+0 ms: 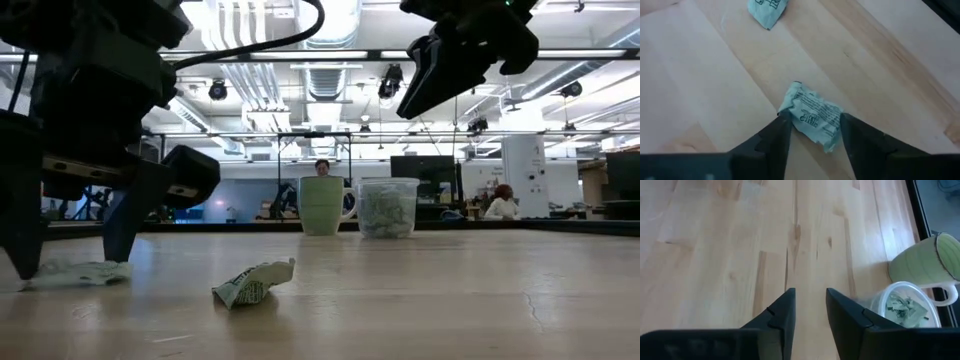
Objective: Pick and place Stevia / Truvia into bins
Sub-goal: Put the stevia packet into the transparent container
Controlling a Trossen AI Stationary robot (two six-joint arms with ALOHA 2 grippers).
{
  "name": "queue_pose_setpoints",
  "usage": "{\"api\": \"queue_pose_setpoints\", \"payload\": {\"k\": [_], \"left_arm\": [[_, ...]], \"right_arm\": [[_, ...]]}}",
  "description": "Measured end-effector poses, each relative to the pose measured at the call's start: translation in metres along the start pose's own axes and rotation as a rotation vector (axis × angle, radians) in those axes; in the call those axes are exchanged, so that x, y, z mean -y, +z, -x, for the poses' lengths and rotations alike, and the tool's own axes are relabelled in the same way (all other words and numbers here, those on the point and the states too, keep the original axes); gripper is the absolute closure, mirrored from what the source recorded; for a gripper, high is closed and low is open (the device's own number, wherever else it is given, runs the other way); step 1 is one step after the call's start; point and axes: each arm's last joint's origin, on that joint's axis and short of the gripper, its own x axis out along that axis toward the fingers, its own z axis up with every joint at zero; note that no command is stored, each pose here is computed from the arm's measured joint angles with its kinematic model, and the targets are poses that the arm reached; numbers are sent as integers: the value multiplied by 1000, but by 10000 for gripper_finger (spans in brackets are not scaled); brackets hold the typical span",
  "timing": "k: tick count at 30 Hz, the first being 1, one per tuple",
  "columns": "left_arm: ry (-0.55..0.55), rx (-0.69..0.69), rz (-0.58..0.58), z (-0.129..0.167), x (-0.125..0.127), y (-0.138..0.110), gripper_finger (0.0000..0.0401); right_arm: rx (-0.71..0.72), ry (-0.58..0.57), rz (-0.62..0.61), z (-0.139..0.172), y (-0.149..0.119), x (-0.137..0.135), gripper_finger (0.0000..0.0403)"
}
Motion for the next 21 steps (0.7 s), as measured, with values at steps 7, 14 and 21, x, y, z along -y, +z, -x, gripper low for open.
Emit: {"api": "queue_pose_setpoints", "payload": {"k": [7,14,21], "left_arm": [[5,-13,4,0,0,-1,317],[36,-18,-41,4,-1,0,391],[433,-72,-197,14,-12,6,393]], "right_arm": [[-5,0,-1,0,0,0,316],[-5,1,-4,0,-1,0,325],[-6,1,-12,0,-1,0,323]]}}
